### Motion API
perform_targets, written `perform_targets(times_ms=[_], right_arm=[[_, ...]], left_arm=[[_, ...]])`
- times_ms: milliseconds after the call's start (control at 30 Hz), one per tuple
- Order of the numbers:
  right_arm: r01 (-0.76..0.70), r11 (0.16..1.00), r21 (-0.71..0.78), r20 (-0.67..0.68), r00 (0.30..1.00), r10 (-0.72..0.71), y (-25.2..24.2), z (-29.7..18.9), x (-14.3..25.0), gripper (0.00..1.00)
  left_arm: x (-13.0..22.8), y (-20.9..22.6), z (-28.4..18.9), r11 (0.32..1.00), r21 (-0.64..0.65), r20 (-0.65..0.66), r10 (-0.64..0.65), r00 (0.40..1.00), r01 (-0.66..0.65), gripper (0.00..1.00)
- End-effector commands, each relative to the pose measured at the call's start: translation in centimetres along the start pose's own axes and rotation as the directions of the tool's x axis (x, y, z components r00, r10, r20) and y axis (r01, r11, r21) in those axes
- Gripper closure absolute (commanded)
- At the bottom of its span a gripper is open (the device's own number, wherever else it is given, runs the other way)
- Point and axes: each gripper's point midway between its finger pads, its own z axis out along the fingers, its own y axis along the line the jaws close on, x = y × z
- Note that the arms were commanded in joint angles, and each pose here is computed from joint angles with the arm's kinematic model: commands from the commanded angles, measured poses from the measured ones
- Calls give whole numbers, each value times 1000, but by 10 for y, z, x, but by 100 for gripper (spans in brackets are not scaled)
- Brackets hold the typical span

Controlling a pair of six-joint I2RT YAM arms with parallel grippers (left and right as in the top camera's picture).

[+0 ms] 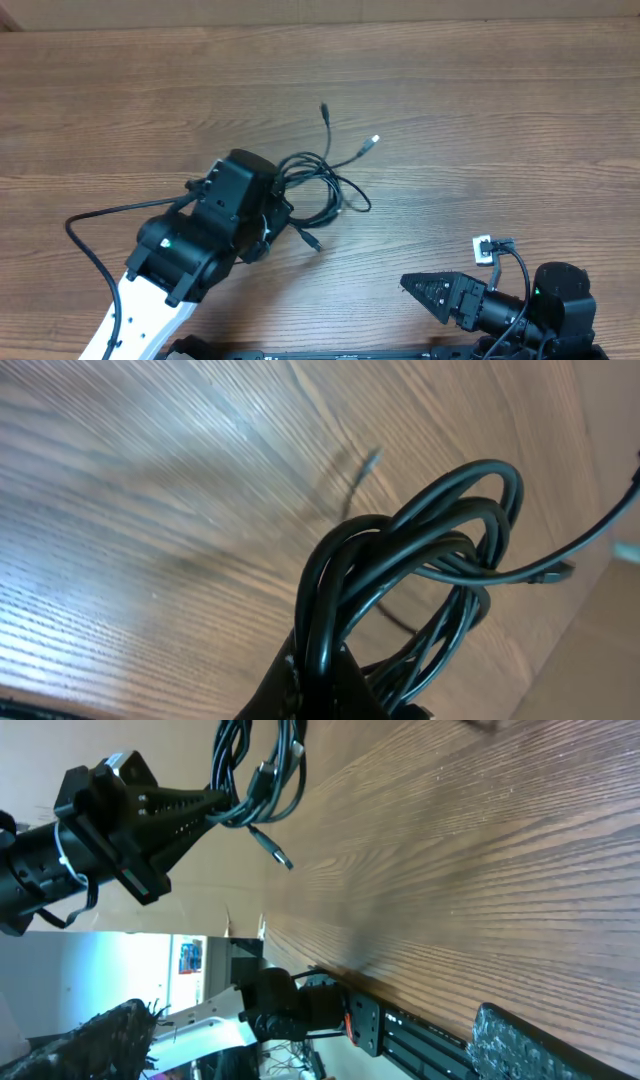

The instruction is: Untangle cables

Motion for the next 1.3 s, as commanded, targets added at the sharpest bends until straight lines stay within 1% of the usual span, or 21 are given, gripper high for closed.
perform_targets(times_ms=[0,133,200,267,367,433,500,600,667,733,867,1000,1267], right_arm=[[0,1000,3,17,1000,0,2,-1,-3,0],[-7,997,80,108,994,-2,-11,-3,-19,0],[-65,994,91,147,988,51,-14,-4,-25,0],[-106,992,72,168,981,93,-10,-4,-30,0],[-112,993,26,196,975,104,1,-5,-39,0],[-76,997,-9,222,972,76,11,-6,-46,2],[-36,999,-32,241,970,43,19,-8,-52,4],[41,999,-33,257,966,-31,25,-9,-55,6],[81,997,-15,266,961,-74,24,-9,-57,9],[84,996,-12,268,960,-78,23,-9,-57,15],[76,997,-20,272,960,-68,25,-9,-58,18],[-26,999,-44,265,963,37,24,-9,-58,21],[-71,997,-14,275,959,72,6,-2,-61,20]], left_arm=[[9,-6,-1,1000,16,-19,6,1000,-5,96],[4,-8,3,1000,13,10,4,1000,-4,96],[3,-11,4,1000,19,12,-3,1000,2,95],[4,-14,6,1000,27,11,-9,1000,9,96],[6,-25,11,998,54,10,21,1000,-21,95],[8,-37,14,989,92,18,115,993,-116,96],[11,-49,15,966,138,20,219,975,-220,95],[16,-68,11,906,218,43,364,931,-364,95],[23,-76,9,857,261,39,450,892,-444,96],[28,-77,8,828,276,31,501,865,-489,95],[36,-77,6,810,303,0,527,850,-502,95],[45,-85,2,774,358,-15,563,826,-521,95],[64,-100,-9,705,477,-48,617,786,-525,96]])
